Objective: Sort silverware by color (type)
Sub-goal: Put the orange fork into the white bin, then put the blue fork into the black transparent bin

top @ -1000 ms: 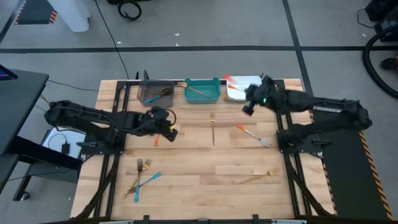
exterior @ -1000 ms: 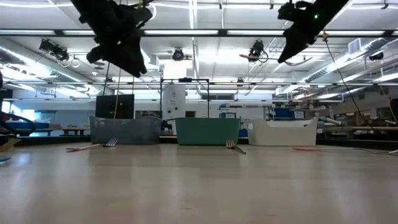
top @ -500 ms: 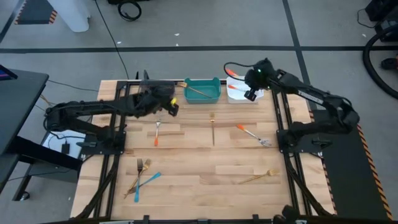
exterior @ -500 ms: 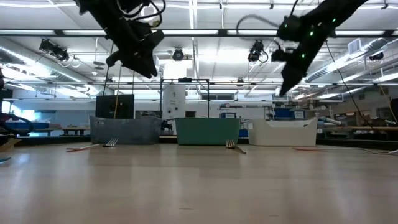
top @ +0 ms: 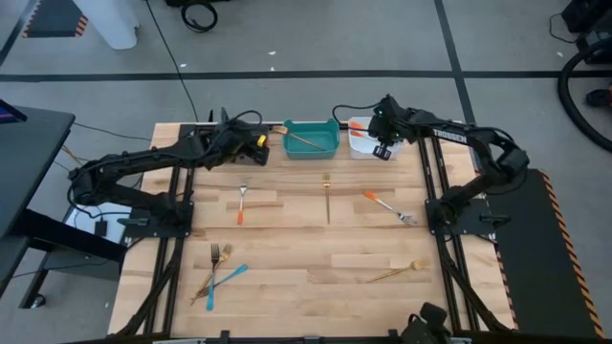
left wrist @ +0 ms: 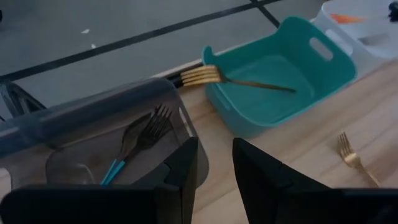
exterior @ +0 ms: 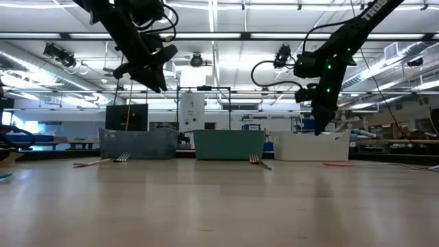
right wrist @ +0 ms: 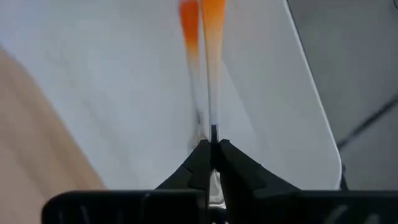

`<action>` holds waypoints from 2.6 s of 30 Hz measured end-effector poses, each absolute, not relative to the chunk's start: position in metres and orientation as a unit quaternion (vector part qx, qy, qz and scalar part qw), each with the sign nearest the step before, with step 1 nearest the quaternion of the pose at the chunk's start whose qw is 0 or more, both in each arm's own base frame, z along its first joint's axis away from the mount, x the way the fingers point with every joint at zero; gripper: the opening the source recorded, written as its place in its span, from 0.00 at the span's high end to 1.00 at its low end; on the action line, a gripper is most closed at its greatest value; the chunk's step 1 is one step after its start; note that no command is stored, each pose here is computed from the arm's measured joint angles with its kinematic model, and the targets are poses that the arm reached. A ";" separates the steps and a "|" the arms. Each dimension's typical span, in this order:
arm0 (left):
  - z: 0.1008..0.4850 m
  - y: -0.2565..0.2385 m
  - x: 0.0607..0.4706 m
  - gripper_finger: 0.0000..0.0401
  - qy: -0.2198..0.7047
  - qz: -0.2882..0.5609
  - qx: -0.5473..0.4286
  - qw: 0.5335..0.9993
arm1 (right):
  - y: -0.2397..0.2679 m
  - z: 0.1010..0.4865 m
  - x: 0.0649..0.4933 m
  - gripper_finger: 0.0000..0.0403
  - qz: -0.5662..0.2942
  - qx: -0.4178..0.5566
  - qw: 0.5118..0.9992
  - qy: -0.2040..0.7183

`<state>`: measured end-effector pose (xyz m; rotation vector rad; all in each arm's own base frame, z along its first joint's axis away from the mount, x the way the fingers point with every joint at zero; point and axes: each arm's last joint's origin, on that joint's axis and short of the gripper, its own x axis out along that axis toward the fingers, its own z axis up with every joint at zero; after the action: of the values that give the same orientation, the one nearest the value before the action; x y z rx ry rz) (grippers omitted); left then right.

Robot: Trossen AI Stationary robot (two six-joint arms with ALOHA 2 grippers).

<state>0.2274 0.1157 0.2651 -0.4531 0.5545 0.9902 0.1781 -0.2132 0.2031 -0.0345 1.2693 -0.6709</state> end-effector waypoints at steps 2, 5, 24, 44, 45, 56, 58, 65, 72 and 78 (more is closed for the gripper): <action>0.264 0.115 0.226 0.73 0.270 0.463 -0.214 0.817 | -0.215 0.201 0.178 0.88 -0.316 -0.020 0.743 0.589; 0.262 0.114 0.225 0.73 0.283 0.464 -0.213 0.812 | -0.215 0.199 0.178 0.83 -0.321 -0.023 0.737 0.595; 0.238 0.062 0.206 0.72 0.499 0.311 -0.415 0.695 | -0.215 0.230 0.170 0.75 -0.418 -0.057 0.727 0.542; 0.234 -0.097 0.172 0.72 0.560 0.380 -0.470 0.567 | -0.151 0.258 0.192 0.75 -0.394 0.040 0.805 0.442; 0.234 -0.104 0.168 0.72 0.555 0.385 -0.471 0.567 | -0.148 0.258 0.195 0.75 -0.390 0.041 0.808 0.440; 0.226 -0.144 0.140 0.72 0.526 0.424 -0.455 0.581 | -0.109 0.257 0.217 0.75 -0.333 0.042 0.834 0.438; 0.220 -0.152 0.140 0.72 0.534 0.426 -0.452 0.574 | -0.100 0.256 0.219 0.75 -0.319 0.041 0.835 0.446; 0.191 -0.180 0.155 0.72 0.537 0.419 -0.458 0.571 | -0.072 0.251 0.223 0.75 -0.280 0.036 0.832 0.477; 0.167 -0.191 0.163 0.72 0.547 0.452 -0.452 0.541 | -0.052 0.251 0.228 0.75 -0.253 0.029 0.842 0.475; 0.148 -0.198 0.168 0.72 0.548 0.464 -0.442 0.538 | -0.040 0.251 0.230 0.75 -0.234 0.020 0.848 0.475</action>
<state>0.1684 -0.1976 0.1482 -1.0510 1.3042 1.1028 0.2301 -0.0405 0.2511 0.0428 1.0008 -0.4925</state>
